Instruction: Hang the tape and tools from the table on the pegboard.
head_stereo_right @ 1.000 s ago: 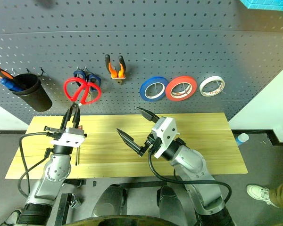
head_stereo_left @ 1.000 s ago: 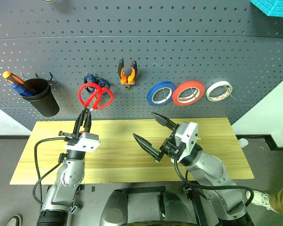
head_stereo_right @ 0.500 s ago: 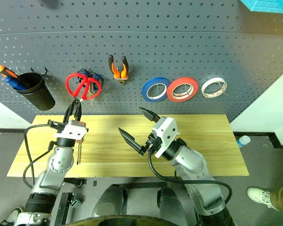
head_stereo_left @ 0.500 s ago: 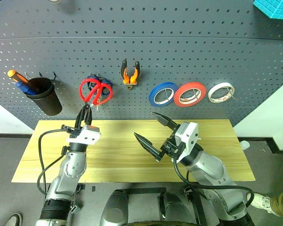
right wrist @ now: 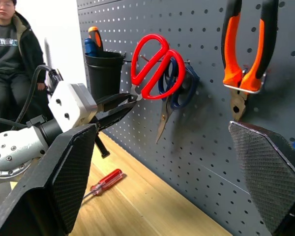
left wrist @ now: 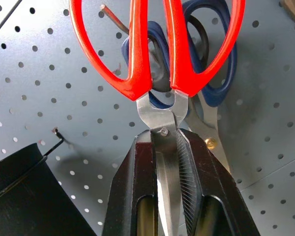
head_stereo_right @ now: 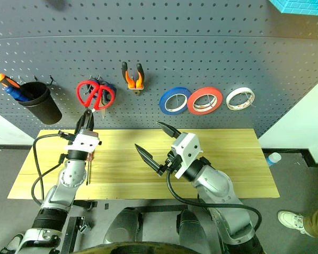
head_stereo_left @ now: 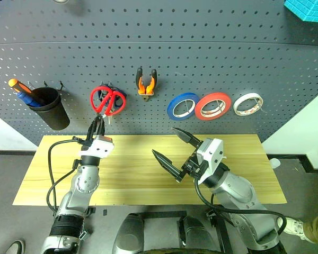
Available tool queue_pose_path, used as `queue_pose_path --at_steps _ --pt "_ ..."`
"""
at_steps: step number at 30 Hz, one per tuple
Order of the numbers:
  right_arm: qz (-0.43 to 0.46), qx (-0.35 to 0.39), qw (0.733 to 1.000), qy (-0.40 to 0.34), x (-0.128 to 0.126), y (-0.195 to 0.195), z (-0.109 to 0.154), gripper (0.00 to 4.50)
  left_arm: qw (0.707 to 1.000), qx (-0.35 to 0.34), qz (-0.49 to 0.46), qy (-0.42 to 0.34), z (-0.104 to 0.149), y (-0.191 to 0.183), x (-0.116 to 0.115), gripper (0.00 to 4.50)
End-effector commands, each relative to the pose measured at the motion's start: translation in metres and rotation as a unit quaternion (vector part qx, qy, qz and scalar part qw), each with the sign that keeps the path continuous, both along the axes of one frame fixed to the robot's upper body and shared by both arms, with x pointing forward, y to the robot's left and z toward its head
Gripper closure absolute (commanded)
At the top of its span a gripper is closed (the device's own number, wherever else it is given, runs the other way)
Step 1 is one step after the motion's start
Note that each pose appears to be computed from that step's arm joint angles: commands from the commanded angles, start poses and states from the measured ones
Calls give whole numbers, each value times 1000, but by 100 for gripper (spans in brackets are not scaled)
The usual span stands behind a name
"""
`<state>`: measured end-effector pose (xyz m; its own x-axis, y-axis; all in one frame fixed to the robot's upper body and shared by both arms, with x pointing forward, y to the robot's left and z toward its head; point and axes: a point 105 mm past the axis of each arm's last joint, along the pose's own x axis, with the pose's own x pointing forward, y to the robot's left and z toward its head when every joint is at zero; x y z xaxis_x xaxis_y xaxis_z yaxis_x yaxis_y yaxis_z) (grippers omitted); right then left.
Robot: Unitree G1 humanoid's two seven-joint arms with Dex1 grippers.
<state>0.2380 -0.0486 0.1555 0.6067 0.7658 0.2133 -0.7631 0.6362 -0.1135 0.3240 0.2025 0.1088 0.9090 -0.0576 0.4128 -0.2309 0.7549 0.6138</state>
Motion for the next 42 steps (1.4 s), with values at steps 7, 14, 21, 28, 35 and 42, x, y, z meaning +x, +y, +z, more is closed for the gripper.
queue_pose_path --at_steps 7,14,21,28,35,42 --pt "4 8 1000 -30 -5 3 15 0 999 -19 31 8 1 9 30 425" --pt "0 8 999 -32 -5 2 17 0 999 -22 25 3 3 4 42 390" --pt "-4 7 999 -32 -5 1 17 0 999 -30 12 15 -4 -3 41 146" --pt "-5 6 1000 -28 -5 2 15 0 998 -39 18 50 -21 5 26 2" --pt "0 2 1000 -17 -8 2 9 0 989 -90 59 101 -17 43 -9 2" --pt "5 0 1000 -7 -9 1 5 0 914 -251 135 288 -65 96 -31 2"
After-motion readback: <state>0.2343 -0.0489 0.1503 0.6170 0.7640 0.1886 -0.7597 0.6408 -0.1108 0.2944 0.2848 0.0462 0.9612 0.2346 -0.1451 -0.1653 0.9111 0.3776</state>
